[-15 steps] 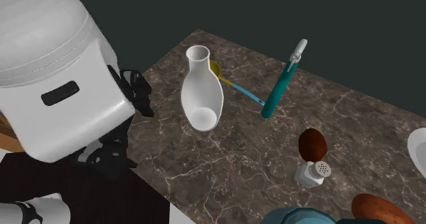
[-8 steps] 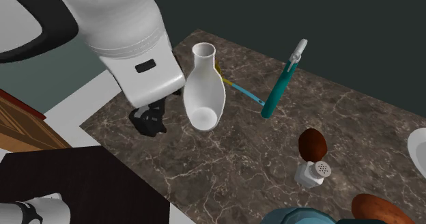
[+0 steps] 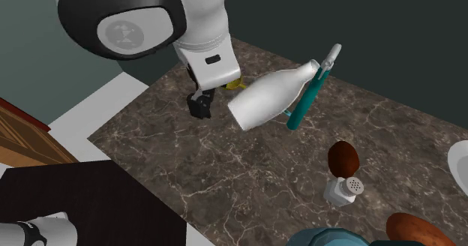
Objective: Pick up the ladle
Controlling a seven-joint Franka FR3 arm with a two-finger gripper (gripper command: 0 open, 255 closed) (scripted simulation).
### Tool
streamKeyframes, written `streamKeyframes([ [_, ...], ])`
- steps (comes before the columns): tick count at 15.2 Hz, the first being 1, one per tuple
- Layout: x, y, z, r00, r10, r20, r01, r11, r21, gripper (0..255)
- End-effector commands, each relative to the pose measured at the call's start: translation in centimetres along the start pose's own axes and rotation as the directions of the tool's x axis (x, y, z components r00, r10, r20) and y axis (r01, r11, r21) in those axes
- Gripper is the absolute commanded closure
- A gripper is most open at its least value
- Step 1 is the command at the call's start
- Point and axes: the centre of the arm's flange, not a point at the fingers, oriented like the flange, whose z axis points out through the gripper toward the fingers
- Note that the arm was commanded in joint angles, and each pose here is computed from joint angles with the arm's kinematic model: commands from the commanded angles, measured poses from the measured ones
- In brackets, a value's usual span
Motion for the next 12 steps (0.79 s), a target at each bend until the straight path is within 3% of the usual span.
streamKeyframes([
  [1, 0.6, -2.2, 1.1, 0.999, 0.042, 0.007, -0.042, 0.999, 0.013, 0],
  [9, 3.8, -10.6, 5.4, 0.982, 0.186, 0.034, -0.188, 0.98, 0.059, 0],
  [12, 4.2, -11.2, 6.9, 0.979, 0.199, 0.037, -0.201, 0.977, 0.063, 0],
])
